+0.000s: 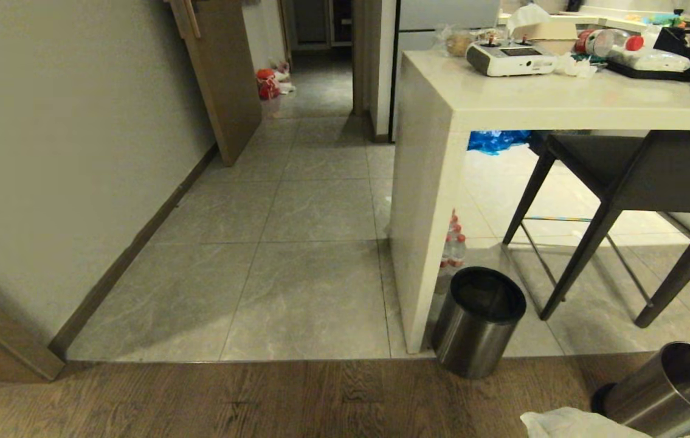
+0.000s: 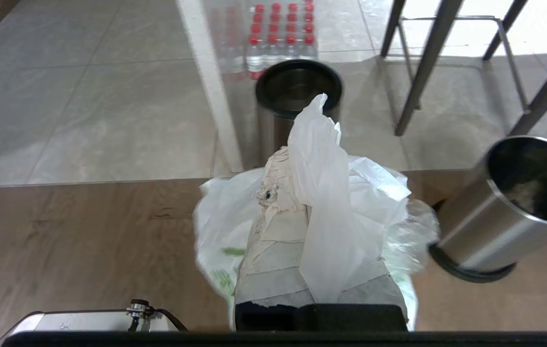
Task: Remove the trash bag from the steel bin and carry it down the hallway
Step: Put the trash bag at the door
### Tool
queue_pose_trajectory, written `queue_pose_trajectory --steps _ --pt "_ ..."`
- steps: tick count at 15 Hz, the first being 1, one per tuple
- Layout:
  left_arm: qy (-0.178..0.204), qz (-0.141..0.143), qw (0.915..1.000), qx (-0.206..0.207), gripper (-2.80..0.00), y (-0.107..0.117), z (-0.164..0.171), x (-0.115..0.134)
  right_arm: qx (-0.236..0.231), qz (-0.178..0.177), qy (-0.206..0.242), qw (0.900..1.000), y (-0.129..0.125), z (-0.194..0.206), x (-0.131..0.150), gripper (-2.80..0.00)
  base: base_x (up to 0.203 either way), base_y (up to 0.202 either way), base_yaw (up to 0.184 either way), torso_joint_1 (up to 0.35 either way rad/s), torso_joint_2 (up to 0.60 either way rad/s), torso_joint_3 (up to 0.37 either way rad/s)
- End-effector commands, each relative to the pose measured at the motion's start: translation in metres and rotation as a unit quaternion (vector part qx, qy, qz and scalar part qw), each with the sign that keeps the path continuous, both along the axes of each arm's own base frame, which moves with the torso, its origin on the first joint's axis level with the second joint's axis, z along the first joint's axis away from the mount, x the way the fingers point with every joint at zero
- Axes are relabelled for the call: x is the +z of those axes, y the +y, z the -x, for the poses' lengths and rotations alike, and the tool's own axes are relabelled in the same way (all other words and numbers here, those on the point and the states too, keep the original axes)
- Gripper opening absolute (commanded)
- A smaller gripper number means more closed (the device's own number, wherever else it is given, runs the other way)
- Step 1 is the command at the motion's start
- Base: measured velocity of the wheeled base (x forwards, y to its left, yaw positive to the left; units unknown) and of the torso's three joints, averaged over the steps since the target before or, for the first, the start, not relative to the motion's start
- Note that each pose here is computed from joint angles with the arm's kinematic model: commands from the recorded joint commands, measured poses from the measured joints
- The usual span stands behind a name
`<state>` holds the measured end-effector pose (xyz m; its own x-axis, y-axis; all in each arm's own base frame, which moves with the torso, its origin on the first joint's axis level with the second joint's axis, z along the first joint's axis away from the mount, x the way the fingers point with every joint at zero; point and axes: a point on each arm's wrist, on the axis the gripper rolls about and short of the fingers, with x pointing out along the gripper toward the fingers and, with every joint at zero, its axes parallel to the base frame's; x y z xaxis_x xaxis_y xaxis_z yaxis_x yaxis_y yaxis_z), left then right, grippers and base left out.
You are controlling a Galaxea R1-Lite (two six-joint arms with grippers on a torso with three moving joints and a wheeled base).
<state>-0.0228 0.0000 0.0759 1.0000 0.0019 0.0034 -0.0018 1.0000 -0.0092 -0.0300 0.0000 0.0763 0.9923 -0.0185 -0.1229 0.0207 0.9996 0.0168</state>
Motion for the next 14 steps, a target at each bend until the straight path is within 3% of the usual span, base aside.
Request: queue_pose_trajectory --steps 1,14 --pt "0.001 0.0 1.0 0.001 -2.8 0.0 -0.0002 -0.0003 0.0 0.0 0.001 1.0 0.0 -0.0001 -0.0001 -2.8 0.0 0.192 0.0 0.002 0.01 0.002" --pt "0.0 0.0 1.0 0.001 -2.8 0.0 -0.0001 0.0001 0.0 0.0 0.001 1.0 0.0 -0.0001 -0.0001 -2.8 0.0 0.193 -0.001 0.002 0.0 0.002"
